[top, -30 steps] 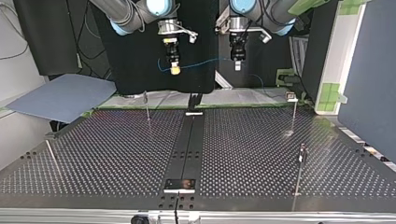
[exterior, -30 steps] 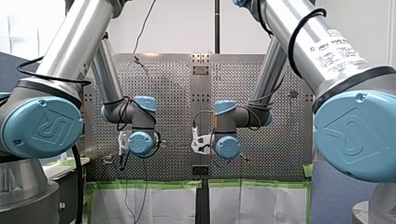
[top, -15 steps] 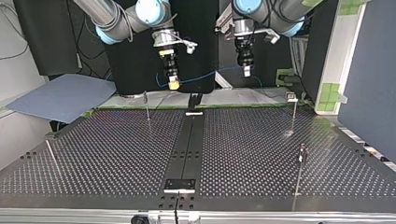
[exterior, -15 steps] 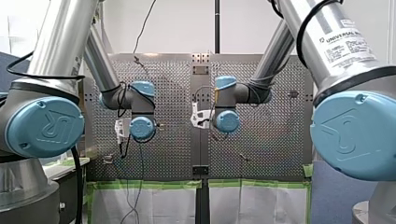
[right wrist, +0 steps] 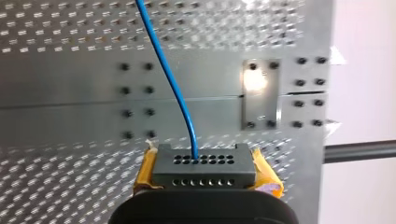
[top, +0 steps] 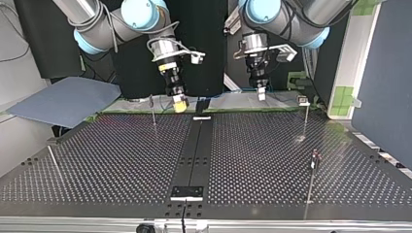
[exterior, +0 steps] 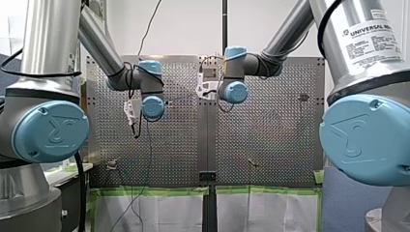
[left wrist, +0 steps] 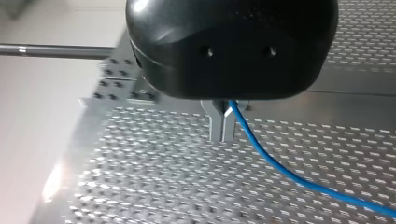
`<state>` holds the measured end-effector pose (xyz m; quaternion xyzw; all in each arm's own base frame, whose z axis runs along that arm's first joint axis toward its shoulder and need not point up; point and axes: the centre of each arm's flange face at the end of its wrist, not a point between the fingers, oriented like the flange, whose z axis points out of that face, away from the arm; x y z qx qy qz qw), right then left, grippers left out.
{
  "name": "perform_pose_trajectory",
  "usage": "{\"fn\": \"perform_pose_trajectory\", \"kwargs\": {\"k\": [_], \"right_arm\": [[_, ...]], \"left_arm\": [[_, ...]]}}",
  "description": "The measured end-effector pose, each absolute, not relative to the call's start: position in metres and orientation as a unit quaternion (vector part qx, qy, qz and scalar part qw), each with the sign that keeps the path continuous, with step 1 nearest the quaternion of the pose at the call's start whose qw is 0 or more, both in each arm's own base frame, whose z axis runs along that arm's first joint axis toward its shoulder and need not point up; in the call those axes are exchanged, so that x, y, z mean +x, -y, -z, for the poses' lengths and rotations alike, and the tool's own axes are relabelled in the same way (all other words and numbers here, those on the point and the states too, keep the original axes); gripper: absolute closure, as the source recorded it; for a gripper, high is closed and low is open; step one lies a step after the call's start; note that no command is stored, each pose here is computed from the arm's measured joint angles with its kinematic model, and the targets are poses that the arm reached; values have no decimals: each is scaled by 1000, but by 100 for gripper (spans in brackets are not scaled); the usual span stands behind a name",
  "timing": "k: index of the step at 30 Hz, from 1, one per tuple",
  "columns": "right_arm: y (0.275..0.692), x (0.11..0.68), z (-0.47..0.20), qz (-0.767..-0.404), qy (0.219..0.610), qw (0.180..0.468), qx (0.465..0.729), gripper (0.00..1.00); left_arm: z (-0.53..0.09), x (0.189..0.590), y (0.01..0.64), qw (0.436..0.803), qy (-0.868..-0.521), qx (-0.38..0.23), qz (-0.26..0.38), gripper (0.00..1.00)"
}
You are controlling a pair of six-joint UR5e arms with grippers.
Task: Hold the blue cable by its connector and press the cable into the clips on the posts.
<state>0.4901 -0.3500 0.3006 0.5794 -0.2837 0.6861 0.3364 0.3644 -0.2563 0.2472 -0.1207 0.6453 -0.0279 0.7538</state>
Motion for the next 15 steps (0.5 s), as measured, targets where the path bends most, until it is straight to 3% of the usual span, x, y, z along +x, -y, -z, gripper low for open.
{"fn": "perform_pose_trajectory", "kwargs": {"k": [15], "right_arm": [[365, 509, -352, -692, 270, 322, 587, 100]], "left_arm": [[-350, 384, 232, 784, -593, -179, 32, 100]]}}
